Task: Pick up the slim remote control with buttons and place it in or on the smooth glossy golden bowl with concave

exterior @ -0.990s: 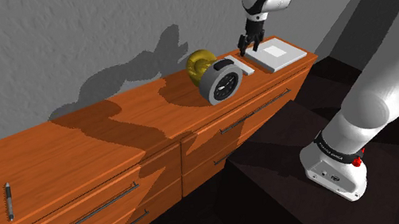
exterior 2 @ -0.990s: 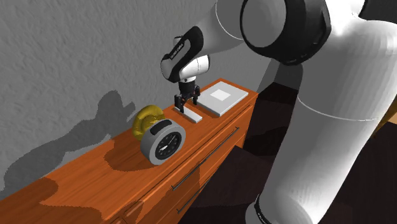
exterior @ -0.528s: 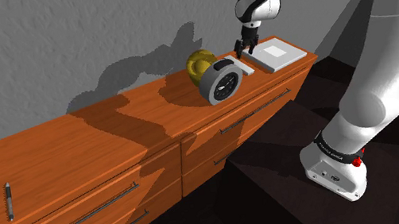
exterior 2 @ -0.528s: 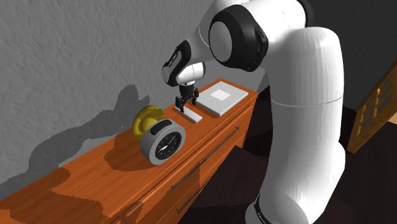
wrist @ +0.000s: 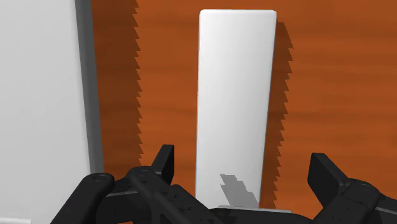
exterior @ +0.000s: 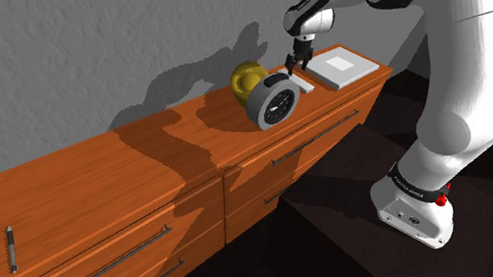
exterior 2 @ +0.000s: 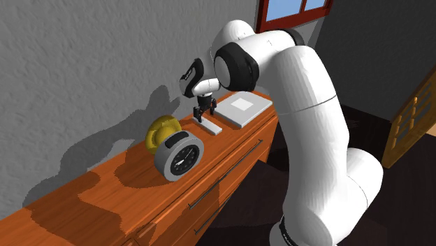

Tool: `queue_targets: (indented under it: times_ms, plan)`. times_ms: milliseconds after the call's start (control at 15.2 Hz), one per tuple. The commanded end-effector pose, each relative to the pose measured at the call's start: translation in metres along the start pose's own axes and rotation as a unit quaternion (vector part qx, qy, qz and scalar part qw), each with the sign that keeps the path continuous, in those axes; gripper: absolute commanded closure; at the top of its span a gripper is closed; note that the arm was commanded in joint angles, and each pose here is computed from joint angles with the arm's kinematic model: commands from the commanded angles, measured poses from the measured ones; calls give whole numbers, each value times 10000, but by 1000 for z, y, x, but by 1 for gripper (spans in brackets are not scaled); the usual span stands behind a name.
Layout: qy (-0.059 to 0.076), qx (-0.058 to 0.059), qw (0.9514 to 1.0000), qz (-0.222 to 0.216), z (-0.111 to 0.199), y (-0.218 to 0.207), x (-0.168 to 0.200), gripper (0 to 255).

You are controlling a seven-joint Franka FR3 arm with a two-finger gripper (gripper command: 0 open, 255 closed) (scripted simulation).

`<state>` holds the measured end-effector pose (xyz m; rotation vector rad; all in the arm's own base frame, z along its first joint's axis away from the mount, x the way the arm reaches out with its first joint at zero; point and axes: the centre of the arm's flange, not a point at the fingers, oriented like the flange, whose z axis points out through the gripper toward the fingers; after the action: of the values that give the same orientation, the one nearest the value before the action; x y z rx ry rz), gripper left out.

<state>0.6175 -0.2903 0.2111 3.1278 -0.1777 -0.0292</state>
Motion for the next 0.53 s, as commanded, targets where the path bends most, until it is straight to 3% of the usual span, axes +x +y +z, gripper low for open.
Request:
queue_targets:
  times_ms: [0,462]
  plan:
    - [10,0,10000,2,11,4,6,0]
    - [10,0,10000,2,46,4,7,0]
